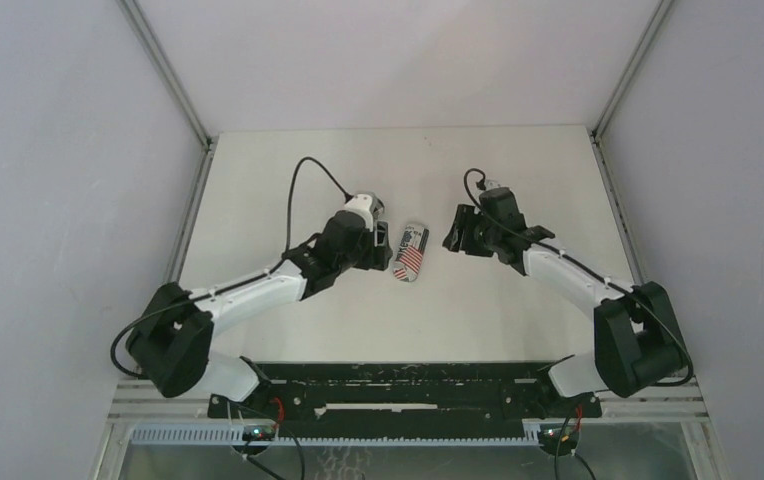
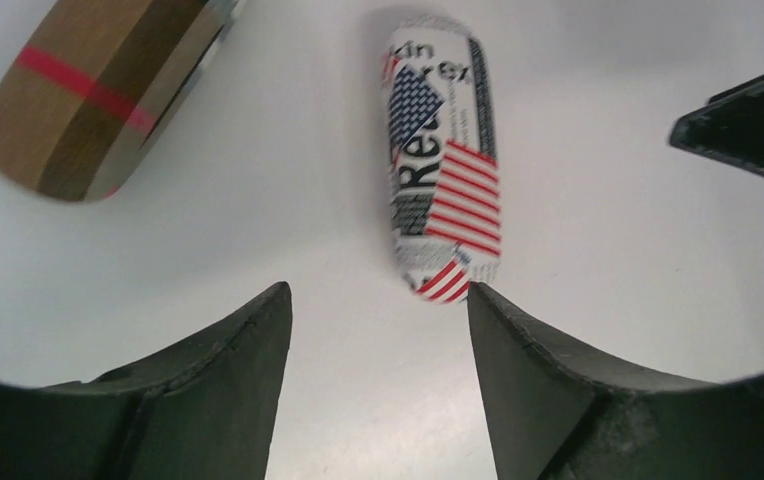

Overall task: Organize the sunglasses
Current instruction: Reset both arms

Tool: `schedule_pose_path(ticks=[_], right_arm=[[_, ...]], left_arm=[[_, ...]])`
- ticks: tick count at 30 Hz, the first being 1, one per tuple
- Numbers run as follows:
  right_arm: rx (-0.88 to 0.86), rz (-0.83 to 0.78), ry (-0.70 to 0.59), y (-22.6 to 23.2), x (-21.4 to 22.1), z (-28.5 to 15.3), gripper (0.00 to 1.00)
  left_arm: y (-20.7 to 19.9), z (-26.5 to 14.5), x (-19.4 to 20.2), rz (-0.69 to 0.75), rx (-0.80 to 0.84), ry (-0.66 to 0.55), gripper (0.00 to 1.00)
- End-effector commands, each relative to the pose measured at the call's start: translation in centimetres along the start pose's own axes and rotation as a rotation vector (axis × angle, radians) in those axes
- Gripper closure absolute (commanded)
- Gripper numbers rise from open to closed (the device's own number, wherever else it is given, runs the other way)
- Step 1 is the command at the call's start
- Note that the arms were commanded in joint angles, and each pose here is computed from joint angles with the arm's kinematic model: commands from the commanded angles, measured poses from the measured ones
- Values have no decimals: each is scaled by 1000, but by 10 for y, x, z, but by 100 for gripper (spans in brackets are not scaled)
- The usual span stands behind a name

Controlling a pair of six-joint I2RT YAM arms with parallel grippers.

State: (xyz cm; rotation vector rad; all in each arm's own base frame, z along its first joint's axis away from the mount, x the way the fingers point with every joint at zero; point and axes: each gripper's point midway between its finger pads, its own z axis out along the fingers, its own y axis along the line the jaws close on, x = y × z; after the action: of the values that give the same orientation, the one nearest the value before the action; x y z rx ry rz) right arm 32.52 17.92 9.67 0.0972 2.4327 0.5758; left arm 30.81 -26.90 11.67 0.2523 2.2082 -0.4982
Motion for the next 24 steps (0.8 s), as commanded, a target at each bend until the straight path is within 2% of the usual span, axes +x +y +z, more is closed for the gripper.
schedule_pose_path(ticks=[1,4,10,16,24], right_arm=[[25,-52,-91,13,-3,-17,45],[52,-117,-138,23,2,-33,38],[4,-271,-290,50,2,-92,19],[-66,-316,-423,51,5,-154,0],[-188,-180,-673,22,4,-225,0]], left_arm=[[22,-32,-10,-7,-63,-110,29],[37,-57,-8,-22,-97,-160,24],[67,-119,-11,-90,-157,-308,1],[97,-181,-15,-174,-225,-441,0],[130,-233,0,-353,-282,-556,0]])
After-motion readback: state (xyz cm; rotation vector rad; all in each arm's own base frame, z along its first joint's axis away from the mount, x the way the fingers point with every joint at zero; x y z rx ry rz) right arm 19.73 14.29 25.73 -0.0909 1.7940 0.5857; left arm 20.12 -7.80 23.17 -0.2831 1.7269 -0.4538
